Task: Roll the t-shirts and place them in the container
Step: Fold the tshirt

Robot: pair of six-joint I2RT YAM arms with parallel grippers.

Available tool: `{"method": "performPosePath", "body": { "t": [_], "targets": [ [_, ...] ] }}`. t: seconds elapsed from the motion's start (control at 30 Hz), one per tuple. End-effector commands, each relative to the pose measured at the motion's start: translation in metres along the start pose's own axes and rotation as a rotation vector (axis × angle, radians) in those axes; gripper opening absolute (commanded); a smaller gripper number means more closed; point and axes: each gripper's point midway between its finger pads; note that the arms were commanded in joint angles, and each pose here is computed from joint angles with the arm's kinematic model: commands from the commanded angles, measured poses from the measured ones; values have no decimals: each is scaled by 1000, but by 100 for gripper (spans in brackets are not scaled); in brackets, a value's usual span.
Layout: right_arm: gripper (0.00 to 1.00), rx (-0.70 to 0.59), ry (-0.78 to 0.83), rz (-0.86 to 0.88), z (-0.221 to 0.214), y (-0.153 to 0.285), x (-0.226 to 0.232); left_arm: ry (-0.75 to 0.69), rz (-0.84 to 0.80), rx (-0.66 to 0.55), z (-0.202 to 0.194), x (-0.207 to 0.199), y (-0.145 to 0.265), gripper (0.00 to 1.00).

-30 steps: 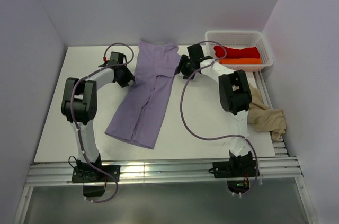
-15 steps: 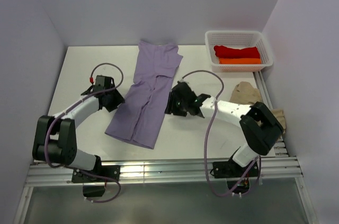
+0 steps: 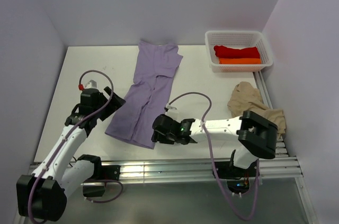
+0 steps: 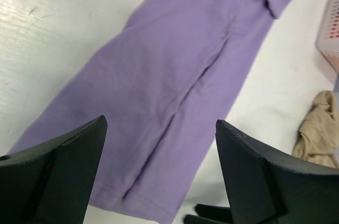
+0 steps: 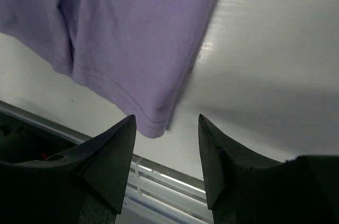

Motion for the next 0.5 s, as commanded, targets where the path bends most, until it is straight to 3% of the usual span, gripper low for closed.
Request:
{"method": "performPosePath", "body": {
  "t": [0.0,0.2,0.27,0.4,0.47],
  "targets": [
    [58,-33,-58,14,-6,-11,22,-19,-64,13,-4,-10,9,89],
    [57,-1,-54,5,-25,-26,31,-8,-90,14,-6,-14,17,90],
    [52,11,-39,-11,-28,-31,30,-5,-113,8,-6,-17,21,90],
    [30,4,-37,-27,-26,-27,26,-1,-129,16,-9,-18,24,90],
    [11,3,-32,-36,-27,-20,16,-1,-134,26,-11,-19,25,90]
  ]
}}
Point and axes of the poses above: each gripper's point midway between its finger pads, its own y axis back along the fingers, its own x axis along the line the jaws close on, z = x × y, and after that the axes turned 1 degree about y, right-handed
